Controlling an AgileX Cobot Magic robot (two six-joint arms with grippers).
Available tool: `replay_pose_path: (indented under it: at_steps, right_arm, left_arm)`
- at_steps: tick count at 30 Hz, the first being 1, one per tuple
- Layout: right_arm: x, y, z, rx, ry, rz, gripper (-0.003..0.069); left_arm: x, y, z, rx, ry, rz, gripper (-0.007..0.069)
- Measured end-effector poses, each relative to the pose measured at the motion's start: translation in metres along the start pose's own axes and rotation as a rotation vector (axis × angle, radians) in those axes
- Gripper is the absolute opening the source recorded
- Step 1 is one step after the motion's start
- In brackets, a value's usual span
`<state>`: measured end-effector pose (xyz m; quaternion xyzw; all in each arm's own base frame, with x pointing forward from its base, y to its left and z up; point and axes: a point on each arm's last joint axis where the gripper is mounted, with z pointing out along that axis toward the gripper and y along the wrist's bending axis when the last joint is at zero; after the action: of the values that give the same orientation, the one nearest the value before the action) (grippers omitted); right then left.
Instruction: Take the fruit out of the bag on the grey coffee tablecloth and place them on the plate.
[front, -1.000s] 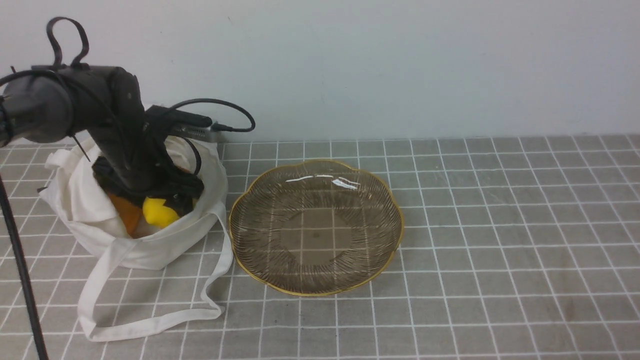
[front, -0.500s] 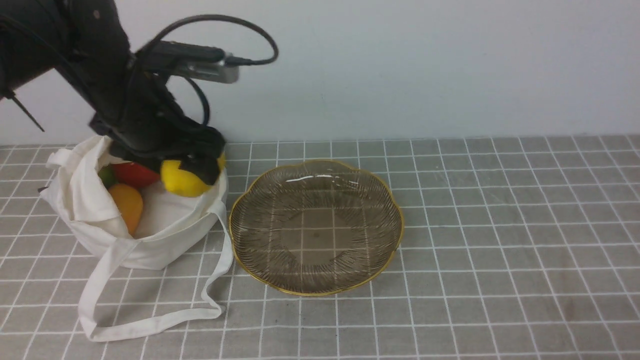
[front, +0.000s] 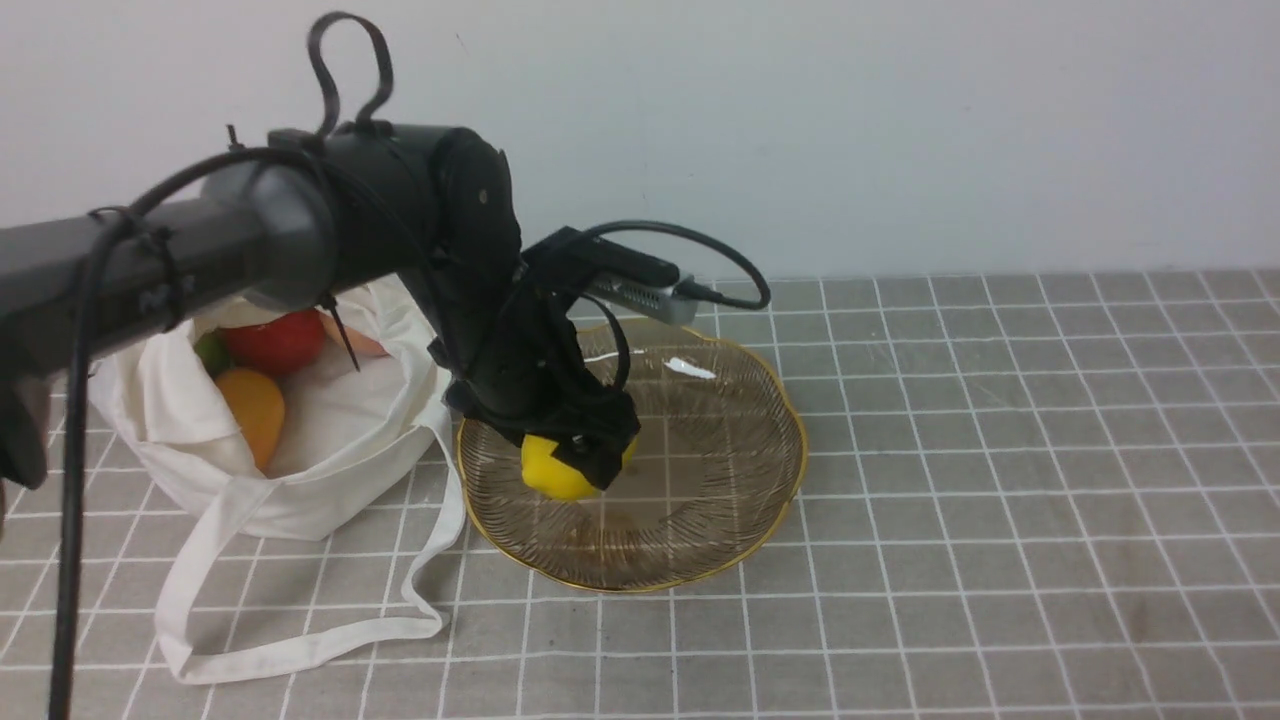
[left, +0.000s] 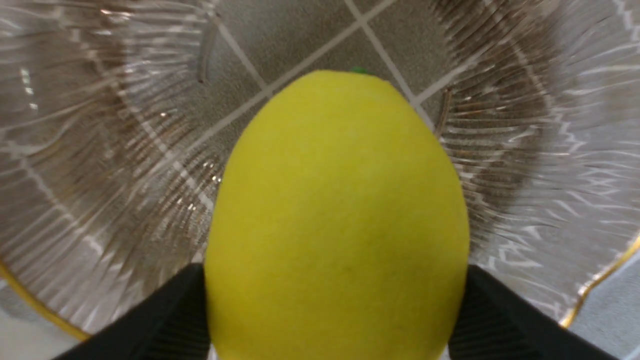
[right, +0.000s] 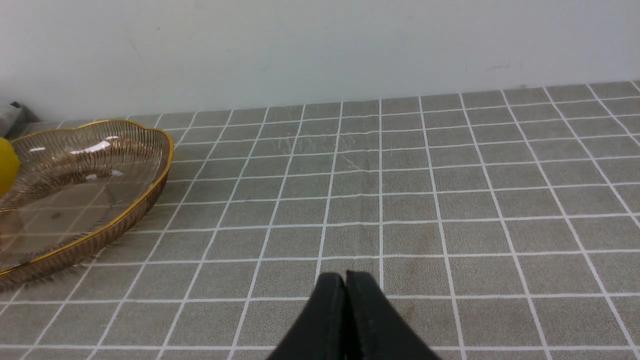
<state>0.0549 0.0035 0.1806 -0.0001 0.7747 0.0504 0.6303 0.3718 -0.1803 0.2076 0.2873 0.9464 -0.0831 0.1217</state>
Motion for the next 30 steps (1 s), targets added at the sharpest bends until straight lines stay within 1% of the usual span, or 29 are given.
replay_pose_path:
  at_steps: [2,4,7,8,10,11,12,13,14,15,16,17,18,19,20,21,22,24,25,26,27,28,30]
  right_arm:
    - [0.000,0.000,0.000,0.000,0.000,0.000,-0.0012]
    - [0.000,0.000,0.000,0.000,0.000,0.000,-0.0012]
    - [0.000,0.000,0.000,0.000,0.000,0.000,-0.0012]
    - [0.000,0.000,0.000,0.000,0.000,0.000,-0.0012]
    - [0.000,0.000,0.000,0.000,0.000,0.000,-0.0012]
    - [0.000,0.000,0.000,0.000,0.000,0.000,-0.0012]
    - [0.000,0.000,0.000,0.000,0.000,0.000,-0.0012]
    - [0.000,0.000,0.000,0.000,0.000,0.000,-0.0012]
    - [0.000,0.000,0.000,0.000,0.000,0.000,-0.0012]
    - [0.000,0.000,0.000,0.000,0.000,0.000,-0.0012]
    - [0.000,0.000,0.000,0.000,0.000,0.000,-0.0012]
    - [0.000,0.000,0.000,0.000,0.000,0.000,-0.0012]
    - [0.000,0.000,0.000,0.000,0.000,0.000,-0.0012]
    - [0.000,0.000,0.000,0.000,0.000,0.000,-0.0012]
    - [0.000,0.000,0.000,0.000,0.000,0.000,-0.0012]
    - [0.000,0.000,0.000,0.000,0.000,0.000,-0.0012]
    - [0.000,0.000,0.000,0.000,0.000,0.000,-0.0012]
    - [0.000,0.000,0.000,0.000,0.000,0.000,-0.0012]
    - [0.000,0.000,0.000,0.000,0.000,0.000,-0.0012]
    - [0.000,0.000,0.000,0.000,0.000,0.000,-0.0012]
    - [0.000,0.000,0.000,0.000,0.000,0.000,-0.0012]
    - [0.000,0.000,0.000,0.000,0.000,0.000,-0.0012]
    - [0.000,0.000,0.000,0.000,0.000,0.000,-0.0012]
  left_arm:
    - [0.000,0.001,0.004,0.000,0.008,0.000,0.0623]
    - [0.000,0.001,0.004,-0.001,0.006,0.000,0.0638]
    - [-0.002,0.001,0.002,-0.002,-0.003,0.000,0.0641]
    - [-0.004,0.001,0.000,-0.003,-0.012,0.001,0.0623]
    - [-0.007,0.001,-0.006,-0.008,-0.023,-0.004,0.0573]
    - [-0.008,0.001,-0.008,-0.009,-0.026,-0.005,0.0564]
    - [-0.010,0.001,-0.020,-0.025,-0.041,-0.019,0.0483]
    - [-0.011,0.000,-0.038,-0.050,-0.065,-0.032,0.0373]
    - [-0.011,0.000,-0.044,-0.058,-0.073,-0.039,0.0317]
    - [-0.010,0.000,-0.061,-0.083,-0.102,-0.042,0.0221]
    - [-0.007,-0.002,-0.090,-0.120,-0.153,-0.039,0.0107]
    - [-0.003,-0.003,-0.108,-0.140,-0.187,-0.035,0.0076]
    - [0.003,-0.007,-0.137,-0.163,-0.252,-0.045,0.0031]
    - [0.004,-0.007,-0.142,-0.170,-0.264,-0.042,0.0031]
    - [0.014,-0.012,-0.176,-0.190,-0.351,-0.059,0.0007]
    - [0.021,-0.015,-0.196,-0.198,-0.402,-0.067,0.0001]
    - [0.035,-0.021,-0.227,-0.208,-0.490,-0.075,-0.0005]
    - [0.046,-0.025,-0.246,-0.209,-0.551,-0.084,-0.0008]
    - [0.069,-0.032,-0.274,-0.212,-0.657,-0.089,-0.0008]
    - [0.072,-0.033,-0.275,-0.213,-0.661,-0.089,-0.0008]
    - [0.087,-0.037,-0.285,-0.215,-0.707,-0.085,-0.0008]
    - [0.113,-0.043,-0.300,-0.216,-0.796,-0.088,-0.0008]
    - [0.141,-0.048,-0.304,-0.217,-0.871,-0.086,-0.0008]
